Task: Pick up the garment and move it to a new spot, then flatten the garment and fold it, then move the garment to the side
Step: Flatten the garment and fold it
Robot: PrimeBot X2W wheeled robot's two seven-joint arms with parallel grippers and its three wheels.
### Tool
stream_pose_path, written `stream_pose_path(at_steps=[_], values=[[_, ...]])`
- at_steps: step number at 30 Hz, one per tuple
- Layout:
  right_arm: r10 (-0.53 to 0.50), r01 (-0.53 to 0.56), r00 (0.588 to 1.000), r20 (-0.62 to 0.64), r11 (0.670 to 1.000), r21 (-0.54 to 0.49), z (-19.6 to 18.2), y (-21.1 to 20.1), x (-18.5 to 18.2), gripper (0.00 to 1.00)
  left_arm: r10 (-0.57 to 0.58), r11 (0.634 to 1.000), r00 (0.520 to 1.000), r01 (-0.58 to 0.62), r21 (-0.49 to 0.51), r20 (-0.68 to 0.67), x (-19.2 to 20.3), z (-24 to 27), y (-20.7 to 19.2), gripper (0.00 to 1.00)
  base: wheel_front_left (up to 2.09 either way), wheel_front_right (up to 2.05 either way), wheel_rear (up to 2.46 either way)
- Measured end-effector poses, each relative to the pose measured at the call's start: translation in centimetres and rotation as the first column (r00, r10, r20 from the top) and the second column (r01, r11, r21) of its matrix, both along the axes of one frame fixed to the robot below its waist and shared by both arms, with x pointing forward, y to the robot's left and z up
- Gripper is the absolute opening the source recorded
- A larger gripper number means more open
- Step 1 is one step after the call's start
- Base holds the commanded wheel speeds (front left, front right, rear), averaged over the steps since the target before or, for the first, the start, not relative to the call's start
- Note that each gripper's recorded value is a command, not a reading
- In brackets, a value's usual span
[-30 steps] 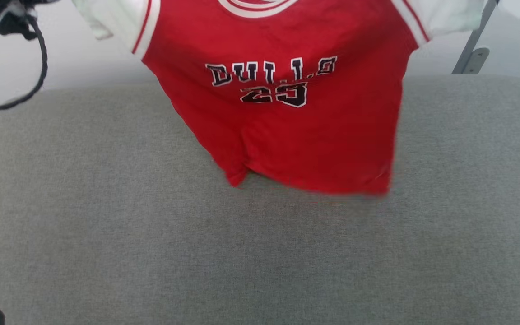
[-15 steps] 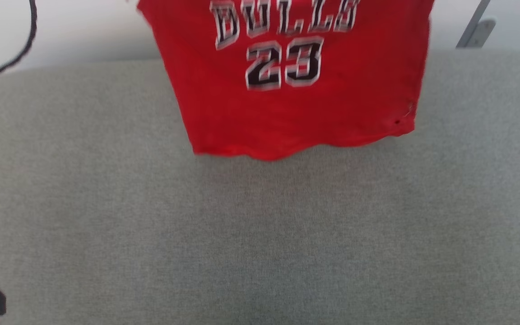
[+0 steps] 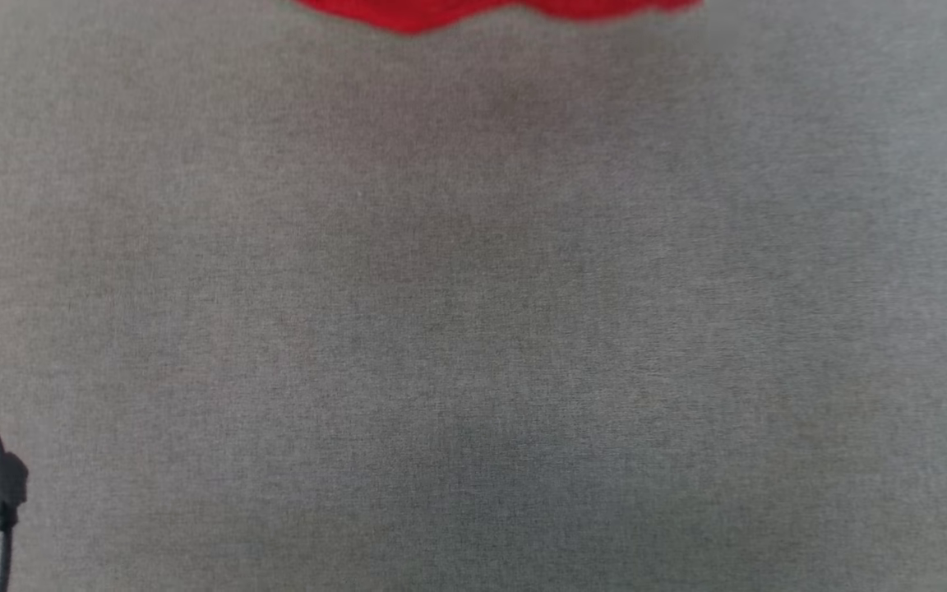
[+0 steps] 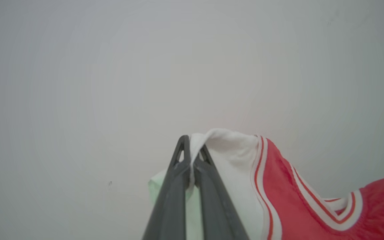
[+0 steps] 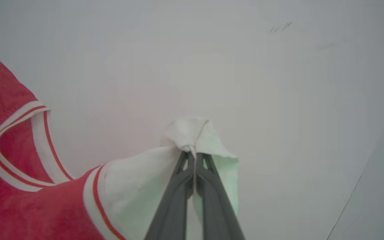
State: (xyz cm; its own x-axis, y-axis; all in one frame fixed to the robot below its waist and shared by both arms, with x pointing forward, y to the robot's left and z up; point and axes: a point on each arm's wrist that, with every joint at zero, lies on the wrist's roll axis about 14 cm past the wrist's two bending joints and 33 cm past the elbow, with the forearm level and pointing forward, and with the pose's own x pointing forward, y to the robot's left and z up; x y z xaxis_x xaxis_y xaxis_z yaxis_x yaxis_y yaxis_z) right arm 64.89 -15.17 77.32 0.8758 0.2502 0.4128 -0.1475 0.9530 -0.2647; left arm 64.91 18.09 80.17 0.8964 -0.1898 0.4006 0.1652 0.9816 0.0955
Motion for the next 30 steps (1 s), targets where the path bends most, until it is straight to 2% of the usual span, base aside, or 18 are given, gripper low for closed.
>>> stream_pose_path(at_steps=[5, 8, 10, 12, 16, 20, 24, 25, 28, 30], values=[[0.036, -0.039, 0.994, -0.099, 0.999, -0.028, -4.8, 2.6, 1.3, 0.0, 0.013, 0.999, 0.998, -0.01, 0.051, -0.069, 0.8, -4.5, 0.8, 0.0, 0.0, 0.0, 0.0], [0.042, -0.048, 0.978, -0.203, 0.999, -0.023, -9.0, 3.0, 1.4, 0.0, 0.044, 0.995, 0.977, -0.024, 0.094, -0.208, 0.9, -9.7, 1.6, 0.0, 0.0, 0.0, 0.0], [0.057, -0.05, 0.956, -0.289, 0.998, 0.031, -12.0, 3.3, 1.1, 0.0, 0.046, 0.996, 0.947, -0.021, 0.084, -0.318, 0.5, -13.5, 1.6, 0.0, 0.0, 0.0, 0.0], [0.08, -0.05, 0.921, -0.382, 0.995, 0.087, -14.7, 3.8, 0.5, 0.0, 0.045, 0.995, 0.9, 0.0, 0.104, -0.433, -0.5, -17.4, 1.4, 0.0, 0.0, 0.0, 0.0], [0.146, -0.077, 0.849, -0.508, 0.985, 0.153, -18.2, 5.1, -1.4, 0.0, 0.02, 0.999, 0.77, 0.016, 0.05, -0.637, -3.3, -23.4, 1.8, 0.0, 0.0, 0.0, 0.0], [0.176, -0.078, 0.743, -0.646, 0.981, 0.177, -22.2, 4.2, -4.2, 0.0, -0.011, 0.999, 0.604, 0.036, 0.014, -0.797, -7.3, -28.7, 2.3, 0.0, 0.0, 0.0, 0.0], [0.215, -0.093, 0.655, -0.724, 0.974, 0.206, -24.7, 3.5, -7.4, 0.0, -0.047, 0.998, 0.468, 0.047, -0.028, -0.882, -11.4, -32.3, 3.0, 0.0, 0.0, 0.0, 0.0], [0.215, -0.093, 0.655, -0.724, 0.974, 0.206, -24.7, 3.5, -7.4, 0.0, -0.047, 0.998, 0.468, 0.047, -0.028, -0.882, -11.4, -32.3, 3.0, 0.0, 0.0, 0.0, 0.0], [0.234, -0.098, 0.565, -0.791, 0.971, 0.218, -27.1, 2.7, -10.3, 0.0, -0.062, 0.997, 0.362, 0.069, -0.04, -0.93, -14.7, -35.0, 3.3, 0.0, 0.0, 0.0, 0.0], [0.237, -0.107, 0.518, -0.822, 0.971, 0.213, -28.5, 2.2, -12.3, 0.0, -0.059, 0.997, 0.316, 0.069, -0.039, -0.947, -16.6, -36.2, 3.5, 0.0, 0.0, 0.0, 0.0]])
